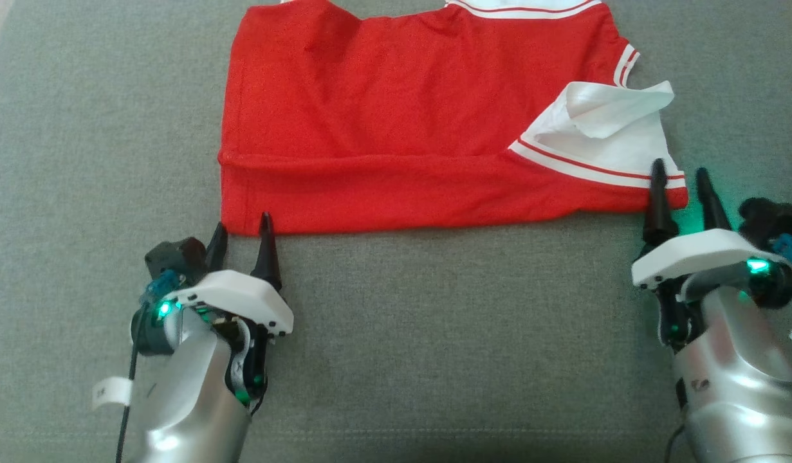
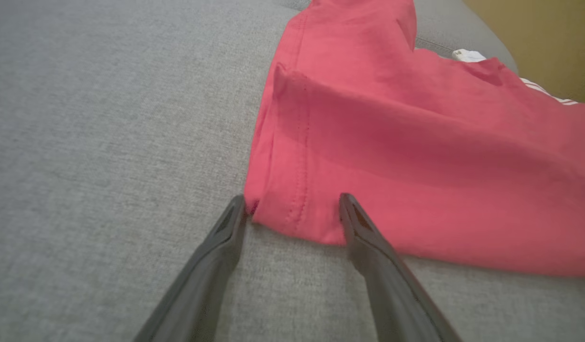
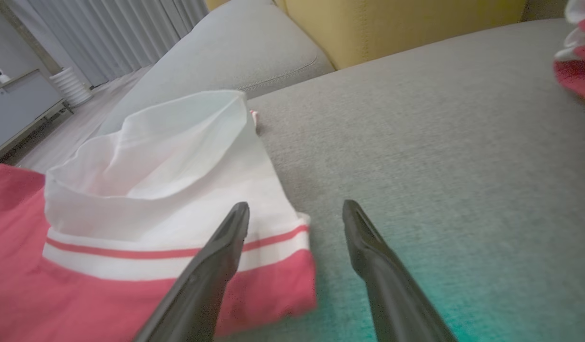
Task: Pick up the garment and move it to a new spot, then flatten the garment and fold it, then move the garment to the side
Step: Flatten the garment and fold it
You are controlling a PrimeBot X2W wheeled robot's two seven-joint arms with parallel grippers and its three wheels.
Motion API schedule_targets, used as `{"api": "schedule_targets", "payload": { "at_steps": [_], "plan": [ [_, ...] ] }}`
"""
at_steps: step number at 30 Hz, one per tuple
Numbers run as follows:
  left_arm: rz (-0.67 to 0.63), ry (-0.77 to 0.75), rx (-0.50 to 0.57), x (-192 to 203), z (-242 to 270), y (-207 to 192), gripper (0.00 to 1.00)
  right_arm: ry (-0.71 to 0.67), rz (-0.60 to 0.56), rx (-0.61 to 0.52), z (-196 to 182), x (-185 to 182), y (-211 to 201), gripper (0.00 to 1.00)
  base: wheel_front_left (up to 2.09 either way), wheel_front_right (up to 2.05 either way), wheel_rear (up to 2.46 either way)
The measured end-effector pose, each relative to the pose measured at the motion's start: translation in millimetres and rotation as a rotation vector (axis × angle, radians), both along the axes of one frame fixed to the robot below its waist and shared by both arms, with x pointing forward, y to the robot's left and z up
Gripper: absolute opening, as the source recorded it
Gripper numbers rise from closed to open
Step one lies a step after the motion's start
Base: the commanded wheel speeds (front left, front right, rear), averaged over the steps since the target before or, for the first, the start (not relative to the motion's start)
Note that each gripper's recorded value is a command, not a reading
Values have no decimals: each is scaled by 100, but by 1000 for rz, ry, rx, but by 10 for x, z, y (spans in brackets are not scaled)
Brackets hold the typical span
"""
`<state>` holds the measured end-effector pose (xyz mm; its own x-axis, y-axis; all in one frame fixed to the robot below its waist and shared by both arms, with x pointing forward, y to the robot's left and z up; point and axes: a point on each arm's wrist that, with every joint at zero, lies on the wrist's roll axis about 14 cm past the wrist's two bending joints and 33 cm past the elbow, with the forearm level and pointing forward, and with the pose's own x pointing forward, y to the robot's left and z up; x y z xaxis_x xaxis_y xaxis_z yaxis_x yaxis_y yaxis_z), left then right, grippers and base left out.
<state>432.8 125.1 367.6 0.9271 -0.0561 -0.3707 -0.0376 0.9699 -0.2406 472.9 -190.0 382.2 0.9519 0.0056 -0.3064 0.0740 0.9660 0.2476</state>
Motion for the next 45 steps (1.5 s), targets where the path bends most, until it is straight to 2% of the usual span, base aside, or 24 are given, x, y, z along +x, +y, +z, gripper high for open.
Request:
{"api": "schedule_targets", "payload": {
  "at_steps": [10, 11, 12, 13, 14, 23, 32, 33, 34, 35, 36, 40, 45],
  "plan": [
    [-36, 40, 13, 52, -109, -43, 100, 78, 73, -76, -208, -76, 100, 100, 0, 0, 0],
    [-45, 43, 15, 51, -117, -53, 100, 84, 80, -84, -216, -77, 104, 85, 0, 0, 0],
    [-49, 45, 10, 48, -122, -62, 98, 86, 82, -87, -217, -75, 104, 61, 0, 0, 0],
    [-50, 49, 9, 49, -129, -60, 35, 89, 87, -91, -219, -75, 111, 8, 0, 0, 0],
    [-54, 53, 16, 52, -136, -44, 0, 88, 90, -91, -212, -70, 121, 0, 0, 0, 0],
    [-61, 58, 11, -35, -46, -42, 0, 87, 83, -79, -113, -168, 122, 0, 0, 0, 0],
    [8, 72, 2, -591, -44, 83, 0, 102, 50, -41, -107, -719, 77, 0, 0, 0, 0],
    [13, 72, 5, -627, -47, 96, 0, 97, 49, -38, -92, -746, 77, 9, 0, 0, 0],
    [13, 72, 10, -644, -50, 102, 28, 91, 45, -34, -78, -757, 69, 43, 0, 0, 0],
    [12, 70, 17, -642, -50, 108, 93, 88, 43, -31, -70, -752, 65, 100, 0, 0, 0],
    [10, 69, 31, -628, -49, 116, 100, 85, 42, -32, -60, -731, 52, 100, 0, 0, 0],
    [-13, 18, 85, -397, 68, 178, 100, 24, 52, -81, 100, -480, -45, 100, 0, 0, 0],
    [-85, -93, 181, 296, 466, 296, 100, -77, 144, -120, 508, 142, 202, 100, 0, 0, 0]
  ]
}}
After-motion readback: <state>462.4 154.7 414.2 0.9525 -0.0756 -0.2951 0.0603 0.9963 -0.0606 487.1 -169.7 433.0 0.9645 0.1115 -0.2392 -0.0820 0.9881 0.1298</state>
